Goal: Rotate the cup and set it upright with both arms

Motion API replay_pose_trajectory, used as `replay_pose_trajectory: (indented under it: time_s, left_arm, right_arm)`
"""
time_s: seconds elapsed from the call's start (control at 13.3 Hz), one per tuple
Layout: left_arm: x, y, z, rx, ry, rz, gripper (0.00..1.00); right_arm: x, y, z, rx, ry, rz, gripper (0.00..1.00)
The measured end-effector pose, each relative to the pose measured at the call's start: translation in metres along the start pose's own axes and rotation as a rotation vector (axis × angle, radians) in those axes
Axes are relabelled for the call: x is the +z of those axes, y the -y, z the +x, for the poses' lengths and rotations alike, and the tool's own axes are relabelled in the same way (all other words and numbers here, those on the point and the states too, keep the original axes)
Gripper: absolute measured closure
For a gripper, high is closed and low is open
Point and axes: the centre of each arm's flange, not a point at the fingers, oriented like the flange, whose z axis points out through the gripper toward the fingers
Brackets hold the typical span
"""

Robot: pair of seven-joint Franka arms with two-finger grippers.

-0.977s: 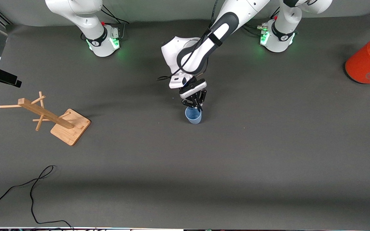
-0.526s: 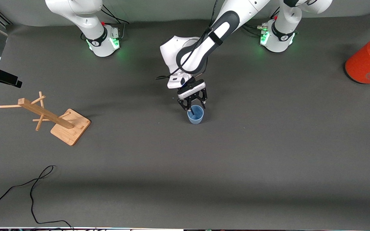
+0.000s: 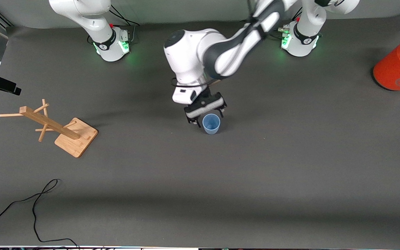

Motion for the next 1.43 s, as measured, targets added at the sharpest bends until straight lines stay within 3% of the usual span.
replay_pose_trajectory:
  time_s: [0.45,0.75,1.13,1.43]
  left_arm:
    - [-0.008,0.147,0.196,0.185,0.23,-0.086,0.0]
    - [-0.015,0.287,0.274,0.286,0.319,-0.107,0.0]
    - [-0.039,0.377,0.264,0.356,0.348,-0.095,0.0]
    - [-0.042,0.413,0.217,0.382,0.287,-0.128,0.0]
  right_arm:
    - [0.003,-0.004,0.003,0.009,0.001,0.0,0.0]
    - [0.003,-0.006,0.003,0.013,0.001,0.001,0.0]
    - [0.003,-0.007,0.005,-0.001,-0.007,0.024,0.0]
    - [0.002,-0.009,0.007,-0.052,-0.018,0.063,0.0]
